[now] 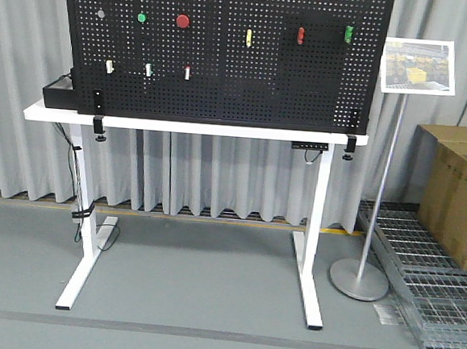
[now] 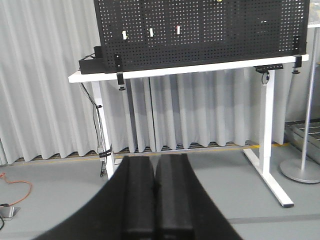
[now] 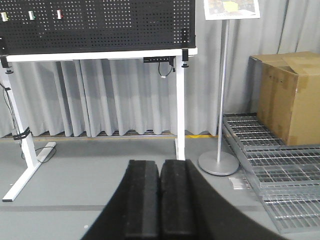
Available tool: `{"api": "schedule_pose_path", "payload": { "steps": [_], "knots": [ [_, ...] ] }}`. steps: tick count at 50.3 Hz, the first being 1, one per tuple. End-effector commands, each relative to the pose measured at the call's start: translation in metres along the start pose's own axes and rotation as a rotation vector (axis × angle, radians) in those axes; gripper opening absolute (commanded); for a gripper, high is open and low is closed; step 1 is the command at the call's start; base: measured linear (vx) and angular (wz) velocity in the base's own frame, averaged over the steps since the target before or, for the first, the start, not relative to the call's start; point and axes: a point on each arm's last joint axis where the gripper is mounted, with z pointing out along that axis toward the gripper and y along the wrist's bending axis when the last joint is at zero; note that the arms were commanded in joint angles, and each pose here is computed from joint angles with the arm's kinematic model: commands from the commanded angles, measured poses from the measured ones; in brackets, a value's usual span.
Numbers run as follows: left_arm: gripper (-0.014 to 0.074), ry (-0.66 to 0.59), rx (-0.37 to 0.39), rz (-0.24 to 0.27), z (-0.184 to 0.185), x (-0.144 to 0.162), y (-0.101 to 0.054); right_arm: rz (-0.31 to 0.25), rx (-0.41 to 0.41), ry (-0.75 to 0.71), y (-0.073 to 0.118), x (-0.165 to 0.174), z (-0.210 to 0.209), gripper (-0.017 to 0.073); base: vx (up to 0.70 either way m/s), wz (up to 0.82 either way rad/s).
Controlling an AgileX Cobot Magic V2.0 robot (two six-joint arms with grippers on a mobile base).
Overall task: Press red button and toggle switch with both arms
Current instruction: 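Drive the base forward toward the black pegboard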
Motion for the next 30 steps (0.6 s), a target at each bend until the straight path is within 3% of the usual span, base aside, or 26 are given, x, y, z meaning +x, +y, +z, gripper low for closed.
{"api": "schedule_pose_path", "payload": {
  "steps": [1, 30],
  "knots": [
    [0.0002, -0.063, 0.004, -0.006, -0.0002, 0.0033, -0.0009, -0.010, -0.011, -0.090, 0.0010, -0.0049, -0.0008, -0.0003, 0.19, 0.04],
    [0.0002, -0.063, 0.003, -0.006, -0.0002, 0.0033, -0.0009, -0.010, -0.011, -0.090, 0.0010, -0.0049, -0.0008, -0.0003, 0.32, 0.05]
  ]
}}
